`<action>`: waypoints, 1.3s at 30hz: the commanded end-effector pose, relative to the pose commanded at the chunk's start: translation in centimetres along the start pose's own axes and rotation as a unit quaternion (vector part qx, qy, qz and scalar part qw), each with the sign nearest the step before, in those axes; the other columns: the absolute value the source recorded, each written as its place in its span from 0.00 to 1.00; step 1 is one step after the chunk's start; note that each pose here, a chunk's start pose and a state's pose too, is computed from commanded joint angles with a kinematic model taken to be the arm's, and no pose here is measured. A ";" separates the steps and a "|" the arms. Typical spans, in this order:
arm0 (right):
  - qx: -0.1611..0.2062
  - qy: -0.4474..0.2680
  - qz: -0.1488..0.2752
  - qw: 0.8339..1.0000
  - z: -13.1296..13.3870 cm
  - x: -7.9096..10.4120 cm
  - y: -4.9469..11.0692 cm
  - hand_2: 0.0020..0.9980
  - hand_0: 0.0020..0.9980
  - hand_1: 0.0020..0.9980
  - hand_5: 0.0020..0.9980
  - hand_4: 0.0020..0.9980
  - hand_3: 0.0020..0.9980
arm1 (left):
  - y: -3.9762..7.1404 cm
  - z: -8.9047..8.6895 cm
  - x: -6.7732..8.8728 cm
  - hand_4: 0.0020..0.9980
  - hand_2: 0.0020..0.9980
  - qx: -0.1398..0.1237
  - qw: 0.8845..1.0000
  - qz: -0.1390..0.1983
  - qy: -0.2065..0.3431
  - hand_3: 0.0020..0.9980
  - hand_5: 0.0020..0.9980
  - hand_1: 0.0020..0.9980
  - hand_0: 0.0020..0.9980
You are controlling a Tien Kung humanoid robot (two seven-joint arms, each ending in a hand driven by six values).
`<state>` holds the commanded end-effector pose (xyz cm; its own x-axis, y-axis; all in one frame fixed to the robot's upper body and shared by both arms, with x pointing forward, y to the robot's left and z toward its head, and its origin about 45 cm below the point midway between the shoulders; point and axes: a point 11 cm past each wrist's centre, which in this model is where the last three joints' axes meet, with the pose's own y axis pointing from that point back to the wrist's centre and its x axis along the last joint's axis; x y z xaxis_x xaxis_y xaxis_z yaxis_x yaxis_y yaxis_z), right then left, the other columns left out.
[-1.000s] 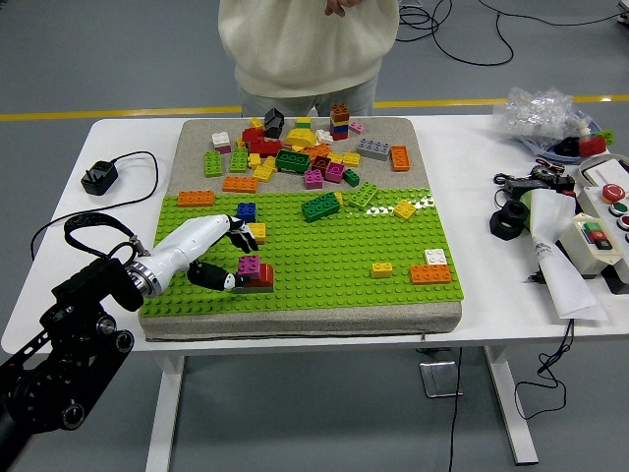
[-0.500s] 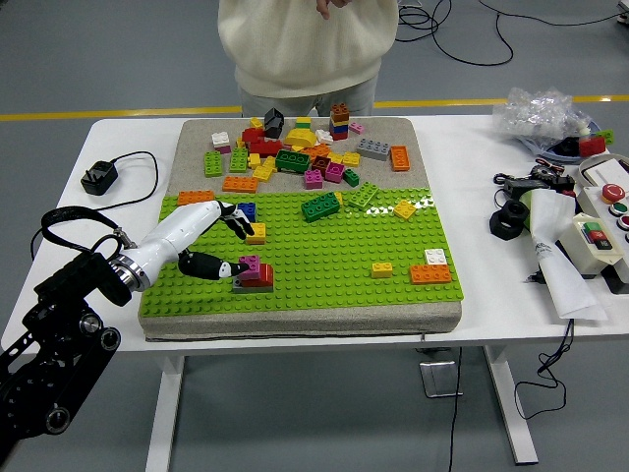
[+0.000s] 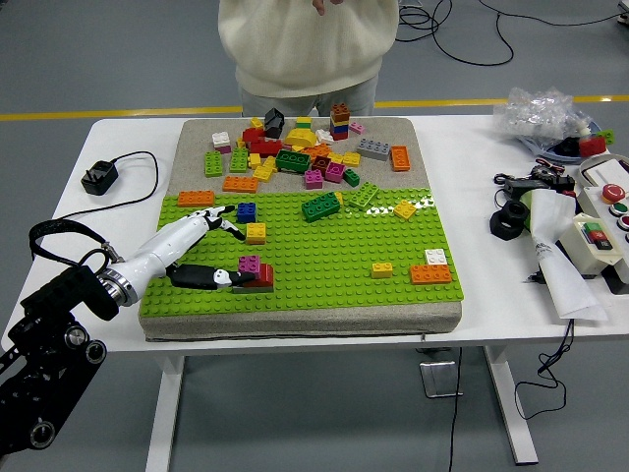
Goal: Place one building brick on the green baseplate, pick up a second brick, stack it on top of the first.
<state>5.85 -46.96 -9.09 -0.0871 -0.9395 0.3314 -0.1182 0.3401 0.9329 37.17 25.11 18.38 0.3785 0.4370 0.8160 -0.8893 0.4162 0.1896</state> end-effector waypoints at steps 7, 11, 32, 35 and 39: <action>0.001 -0.001 0.000 1.000 -0.1 0.0 0.0 0.73 0.76 0.68 0.69 0.95 0.69 | 0.1 -0.1 -0.7 1.00 0.99 0.003 1.000 -0.012 -0.001 0.74 0.77 1.00 1.00; 0.001 -0.002 0.000 1.000 -0.1 0.0 0.0 0.73 0.76 0.68 0.69 0.95 0.69 | 0.2 -0.1 -1.1 1.00 0.99 0.004 1.000 -0.021 -0.005 0.72 0.78 1.00 1.00; 0.001 -0.002 0.001 1.000 -0.1 0.0 0.0 0.73 0.76 0.68 0.69 0.95 0.69 | 0.6 -0.3 -1.8 1.00 0.98 0.008 0.999 -0.042 -0.023 0.69 0.78 1.00 1.00; 0.000 -0.002 0.000 1.000 -0.1 0.0 0.0 0.73 0.76 0.68 0.69 0.95 0.69 | 0.6 -0.3 -2.0 1.00 0.98 0.008 0.999 -0.045 -0.023 0.69 0.78 1.00 1.00; 0.000 -0.001 0.000 1.000 0.0 0.0 0.0 0.73 0.76 0.68 0.69 0.95 0.69 | 0.6 -0.3 -2.3 1.00 0.98 0.008 0.999 -0.048 -0.022 0.69 0.78 1.00 1.00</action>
<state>5.85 -46.97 -9.08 -0.0891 -0.9392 0.3315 -0.1175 0.3405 0.9329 35.87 24.62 16.44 0.4506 0.3609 0.8165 -0.8539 0.4412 0.2762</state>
